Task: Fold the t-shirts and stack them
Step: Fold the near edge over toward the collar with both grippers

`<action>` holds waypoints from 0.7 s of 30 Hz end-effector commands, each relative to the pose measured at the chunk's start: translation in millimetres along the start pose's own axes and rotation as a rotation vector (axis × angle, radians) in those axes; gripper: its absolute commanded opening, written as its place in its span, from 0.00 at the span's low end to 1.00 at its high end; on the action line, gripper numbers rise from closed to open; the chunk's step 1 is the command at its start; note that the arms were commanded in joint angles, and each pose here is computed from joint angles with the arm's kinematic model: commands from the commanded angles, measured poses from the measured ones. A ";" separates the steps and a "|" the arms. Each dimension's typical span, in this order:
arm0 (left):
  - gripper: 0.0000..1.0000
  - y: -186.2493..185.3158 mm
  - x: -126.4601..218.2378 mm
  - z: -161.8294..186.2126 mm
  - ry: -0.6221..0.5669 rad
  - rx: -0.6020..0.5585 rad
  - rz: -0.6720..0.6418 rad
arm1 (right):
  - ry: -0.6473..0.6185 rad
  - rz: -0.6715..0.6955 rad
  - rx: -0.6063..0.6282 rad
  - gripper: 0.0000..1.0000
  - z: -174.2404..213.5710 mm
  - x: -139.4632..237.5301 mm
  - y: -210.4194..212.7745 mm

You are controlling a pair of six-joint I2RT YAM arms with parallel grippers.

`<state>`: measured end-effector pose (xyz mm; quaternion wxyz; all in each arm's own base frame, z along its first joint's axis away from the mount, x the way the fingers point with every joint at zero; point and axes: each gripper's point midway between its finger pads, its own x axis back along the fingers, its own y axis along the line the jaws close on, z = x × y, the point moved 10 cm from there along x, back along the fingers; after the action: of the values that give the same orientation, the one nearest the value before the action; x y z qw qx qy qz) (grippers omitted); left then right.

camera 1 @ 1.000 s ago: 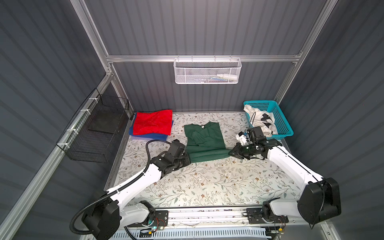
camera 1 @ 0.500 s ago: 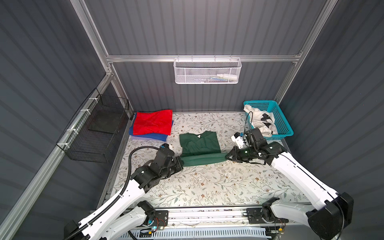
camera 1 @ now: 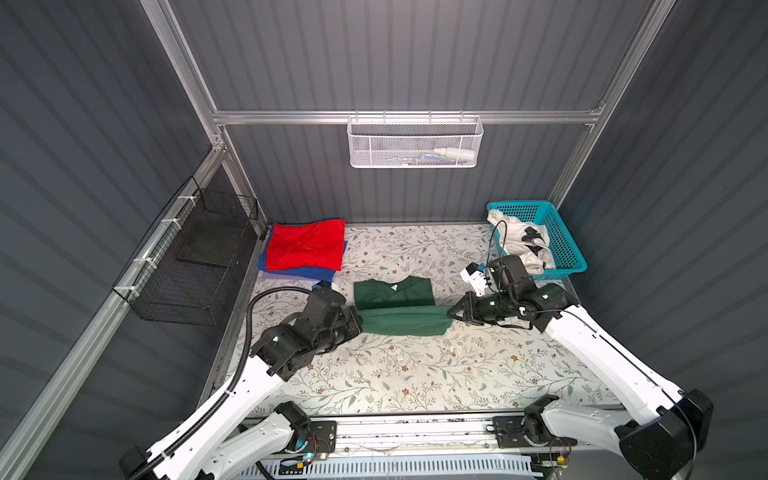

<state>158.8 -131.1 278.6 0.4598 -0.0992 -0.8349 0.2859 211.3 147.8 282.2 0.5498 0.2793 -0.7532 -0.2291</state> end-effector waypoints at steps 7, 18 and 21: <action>0.00 -0.8 -37.4 -9.2 -0.033 -0.020 -0.126 | 0.012 -0.034 -0.069 0.00 -30.6 -43.3 -8.5; 0.00 -5.8 -87.7 -48.6 0.013 -0.065 -0.217 | 0.042 0.005 -0.116 0.00 -71.1 -77.2 -28.3; 0.00 -3.1 -101.3 -61.4 0.024 -0.062 -0.234 | 0.064 0.021 -0.148 0.01 -83.3 -90.0 -39.8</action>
<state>250.1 -151.4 226.6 0.5058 0.0016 -0.8367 0.2099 305.6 176.2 220.9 0.5957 0.2345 -0.7201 -0.2676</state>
